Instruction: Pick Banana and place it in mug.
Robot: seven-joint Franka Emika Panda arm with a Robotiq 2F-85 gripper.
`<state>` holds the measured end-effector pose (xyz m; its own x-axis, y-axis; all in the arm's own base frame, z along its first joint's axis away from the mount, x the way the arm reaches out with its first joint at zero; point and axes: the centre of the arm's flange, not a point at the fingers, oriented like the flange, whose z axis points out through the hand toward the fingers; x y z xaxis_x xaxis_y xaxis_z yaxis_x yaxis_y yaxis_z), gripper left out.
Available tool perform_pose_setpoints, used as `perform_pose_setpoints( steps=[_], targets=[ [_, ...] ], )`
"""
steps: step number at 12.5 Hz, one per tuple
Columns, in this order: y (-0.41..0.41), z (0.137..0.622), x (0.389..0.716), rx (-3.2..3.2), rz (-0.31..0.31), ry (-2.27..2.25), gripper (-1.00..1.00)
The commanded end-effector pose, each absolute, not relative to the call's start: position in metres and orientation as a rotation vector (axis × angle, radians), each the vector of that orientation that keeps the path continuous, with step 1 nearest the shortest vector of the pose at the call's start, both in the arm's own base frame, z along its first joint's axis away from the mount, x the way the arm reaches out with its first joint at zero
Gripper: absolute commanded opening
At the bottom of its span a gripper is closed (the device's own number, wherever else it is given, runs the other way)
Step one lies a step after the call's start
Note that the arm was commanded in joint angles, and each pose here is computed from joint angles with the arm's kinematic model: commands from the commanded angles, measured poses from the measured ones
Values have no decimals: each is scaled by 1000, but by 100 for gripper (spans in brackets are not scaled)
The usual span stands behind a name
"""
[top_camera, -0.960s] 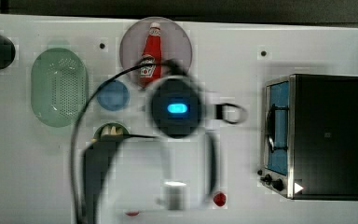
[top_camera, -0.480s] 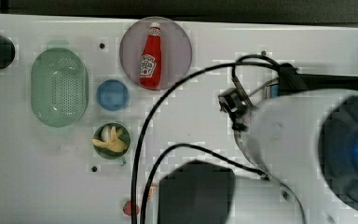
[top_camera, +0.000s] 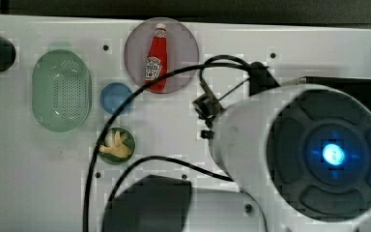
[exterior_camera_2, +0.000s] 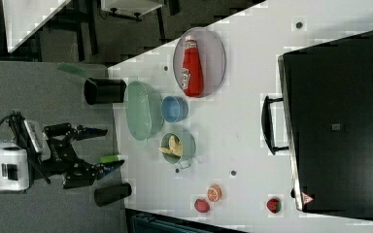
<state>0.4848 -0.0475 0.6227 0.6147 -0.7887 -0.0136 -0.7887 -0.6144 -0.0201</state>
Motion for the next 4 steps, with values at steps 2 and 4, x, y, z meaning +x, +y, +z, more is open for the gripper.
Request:
perform_pose_setpoints(
  steps=[2, 4],
  targets=[
    [-52, 599, 490, -2837, 82, 1382, 100],
    [-52, 598, 490, -2838, 85, 1382, 100]
  ],
)
